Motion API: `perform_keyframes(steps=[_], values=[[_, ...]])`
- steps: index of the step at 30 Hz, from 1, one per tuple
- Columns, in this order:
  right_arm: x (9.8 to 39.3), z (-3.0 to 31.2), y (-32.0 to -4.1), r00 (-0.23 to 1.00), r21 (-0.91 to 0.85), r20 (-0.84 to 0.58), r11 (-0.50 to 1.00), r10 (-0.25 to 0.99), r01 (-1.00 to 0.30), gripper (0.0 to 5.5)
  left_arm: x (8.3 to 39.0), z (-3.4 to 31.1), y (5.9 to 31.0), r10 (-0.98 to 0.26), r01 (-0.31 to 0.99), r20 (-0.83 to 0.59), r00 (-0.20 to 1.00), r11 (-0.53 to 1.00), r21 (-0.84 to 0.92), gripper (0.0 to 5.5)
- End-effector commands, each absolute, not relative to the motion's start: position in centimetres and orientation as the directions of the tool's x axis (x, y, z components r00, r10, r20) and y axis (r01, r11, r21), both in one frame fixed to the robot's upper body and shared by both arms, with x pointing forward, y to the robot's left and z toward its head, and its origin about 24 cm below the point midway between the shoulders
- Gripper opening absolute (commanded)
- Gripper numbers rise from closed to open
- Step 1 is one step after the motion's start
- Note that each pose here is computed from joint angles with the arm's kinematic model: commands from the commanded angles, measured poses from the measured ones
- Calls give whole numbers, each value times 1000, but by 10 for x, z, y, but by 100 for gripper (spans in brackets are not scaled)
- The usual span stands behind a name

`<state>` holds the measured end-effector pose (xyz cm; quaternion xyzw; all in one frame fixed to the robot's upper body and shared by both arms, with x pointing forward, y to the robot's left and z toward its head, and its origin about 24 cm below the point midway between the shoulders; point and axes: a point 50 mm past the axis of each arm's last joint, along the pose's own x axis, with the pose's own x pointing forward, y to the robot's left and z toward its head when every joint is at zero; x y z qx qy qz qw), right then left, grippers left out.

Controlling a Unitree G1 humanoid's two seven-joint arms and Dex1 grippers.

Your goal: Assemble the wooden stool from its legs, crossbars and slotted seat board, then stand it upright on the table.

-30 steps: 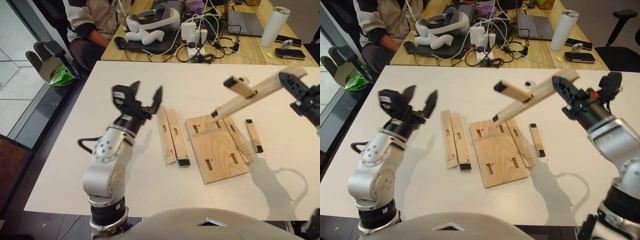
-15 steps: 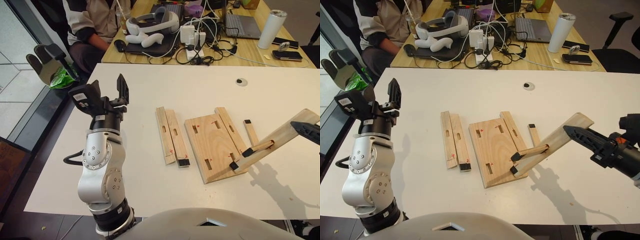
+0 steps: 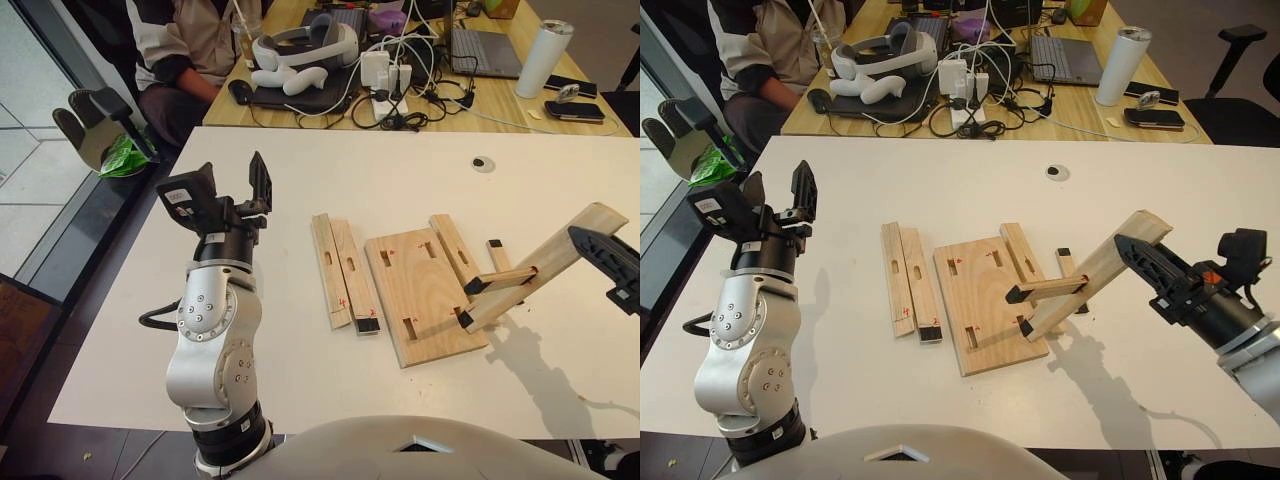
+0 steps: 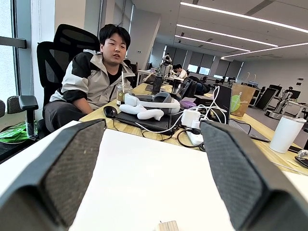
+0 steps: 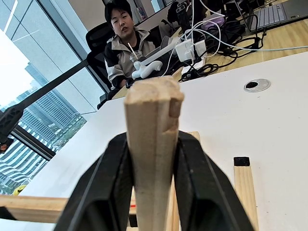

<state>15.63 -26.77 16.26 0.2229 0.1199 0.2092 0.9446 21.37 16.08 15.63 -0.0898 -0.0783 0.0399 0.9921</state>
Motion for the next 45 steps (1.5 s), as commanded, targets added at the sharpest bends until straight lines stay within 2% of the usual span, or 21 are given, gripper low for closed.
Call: perform_keyframes(steps=[1,12,14,22,26,31,36,41,45], values=[[160,157,-258,891,472,-149,823,429,-317,101,217,156,159,77,-51,156,985,985,-164,362],[166,155,-247,927,468,-106,841,359,-272,101,220,159,159,58,-35,171,983,990,-138,362],[163,155,-244,921,428,-101,852,376,-301,101,220,159,158,56,-33,175,983,991,-134,362],[133,144,-248,859,242,-167,864,485,-441,101,219,161,155,47,-30,191,980,995,-94,362],[113,134,-256,830,228,-240,860,503,-455,101,219,162,157,58,-42,202,978,996,-84,362],[103,127,-258,819,239,-281,863,500,-445,101,219,162,154,49,-35,210,976,997,-68,362],[114,120,-256,834,204,-266,874,484,-442,101,219,162,153,46,-33,212,976,997,-65,362],[144,114,-250,884,123,-219,911,413,-394,101,222,163,153,37,-24,213,976,998,-60,362],[171,115,-243,925,129,-164,937,342,-324,101,226,164,154,17,-6,215,977,999,-51,362]])
